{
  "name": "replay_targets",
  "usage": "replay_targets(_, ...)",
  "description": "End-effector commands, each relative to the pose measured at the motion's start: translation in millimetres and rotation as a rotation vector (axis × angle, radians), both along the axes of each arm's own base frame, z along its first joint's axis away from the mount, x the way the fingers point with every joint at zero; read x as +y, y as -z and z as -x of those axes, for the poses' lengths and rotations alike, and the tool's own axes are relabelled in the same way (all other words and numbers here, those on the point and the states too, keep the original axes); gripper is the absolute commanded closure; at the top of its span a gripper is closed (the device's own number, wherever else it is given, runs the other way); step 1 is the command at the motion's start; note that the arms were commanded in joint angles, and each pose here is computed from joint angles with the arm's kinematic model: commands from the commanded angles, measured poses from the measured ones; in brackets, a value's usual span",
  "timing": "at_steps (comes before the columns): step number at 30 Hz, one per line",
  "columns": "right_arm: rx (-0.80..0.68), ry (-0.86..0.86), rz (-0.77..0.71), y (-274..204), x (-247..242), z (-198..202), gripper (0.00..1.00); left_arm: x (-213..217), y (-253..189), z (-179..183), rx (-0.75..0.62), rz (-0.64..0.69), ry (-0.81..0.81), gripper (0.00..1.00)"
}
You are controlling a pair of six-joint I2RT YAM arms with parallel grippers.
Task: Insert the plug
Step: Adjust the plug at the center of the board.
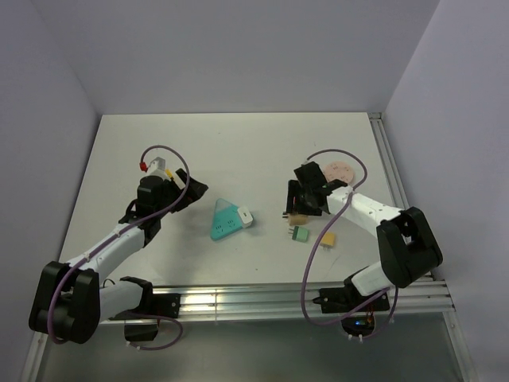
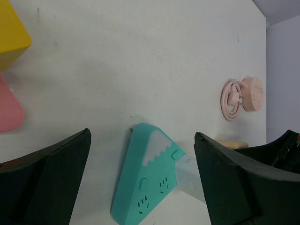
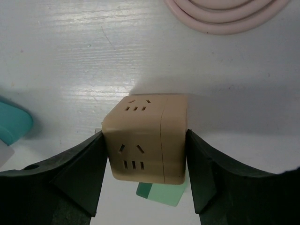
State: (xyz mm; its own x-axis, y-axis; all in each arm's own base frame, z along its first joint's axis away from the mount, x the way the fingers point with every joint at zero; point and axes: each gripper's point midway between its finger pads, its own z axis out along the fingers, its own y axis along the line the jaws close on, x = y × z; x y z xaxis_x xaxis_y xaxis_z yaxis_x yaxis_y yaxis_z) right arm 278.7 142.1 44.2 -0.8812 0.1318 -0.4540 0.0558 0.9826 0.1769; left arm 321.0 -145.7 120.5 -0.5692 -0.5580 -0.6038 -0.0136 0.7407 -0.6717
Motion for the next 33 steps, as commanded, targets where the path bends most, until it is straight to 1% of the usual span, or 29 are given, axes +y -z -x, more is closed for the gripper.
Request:
replay_targets(1, -0.062, -0.017, -0.007, -16.1, 5.8, -13.4, 0.42, 0.3, -9.9, -6.1, -0.048, -0.008, 0.003, 0.03)
replay_targets(5, -0.128, -0.015, -0.063, -29.6, 12.2, -18.1, 0.46, -2.1, -12.6, -6.6, -0.050, 0.001, 0.013, 0.03)
replay_targets(7, -0.134, -0.024, -0.091, -32.9, 18.0, -18.9, 0.46, -2.6, -12.3, -7.0, -0.044, 0.004, 0.013, 0.03)
replay_targets(8, -0.137, -0.027, -0.094, -34.3, 20.3, -19.1, 0.49, -2.7, -13.0, -7.3, -0.043, 0.005, 0.012, 0.03)
replay_targets(13, -0.188, -0.048, -0.109, -47.0, 32.0, -18.4, 0.49, -2.7, -15.9, -5.7, -0.045, 0.009, 0.012, 0.04)
replay_targets(16, -0.169, -0.050, -0.095, -45.6, 35.1, -18.0, 0.49, -1.6, -18.0, -4.6, -0.051, 0.009, 0.008, 0.04)
replay_targets(17, -0.145, -0.043, -0.070, -38.0, 32.3, -17.5, 0.49, -1.3, -16.5, -3.7, -0.049, 0.008, 0.008, 0.04)
replay_targets(25, -0.128, -0.014, -0.058, -34.5, 37.0, -30.5, 0.49, -0.1, -14.9, -2.4, -0.036, 0.001, 0.004, 0.04)
replay_targets(26, -0.100, -0.008, -0.037, -27.3, 35.1, -29.2, 0.49, -0.1, -16.6, -2.6, -0.041, 0.003, 0.004, 0.04)
replay_targets(29, -0.080, 0.000, -0.017, -23.3, 34.8, -32.3, 0.49, 0.2, -17.9, -2.3, -0.044, 0.003, 0.003, 0.05)
replay_targets(32, -0.070, 0.006, -0.012, -20.6, 34.2, -31.8, 0.46, 0.4, -16.6, -1.7, -0.041, 0.002, 0.003, 0.05)
replay_targets(33, -0.069, 0.006, -0.010, -20.1, 33.6, -32.0, 0.40, 0.0, -16.6, -1.4, -0.041, 0.003, 0.006, 0.05)
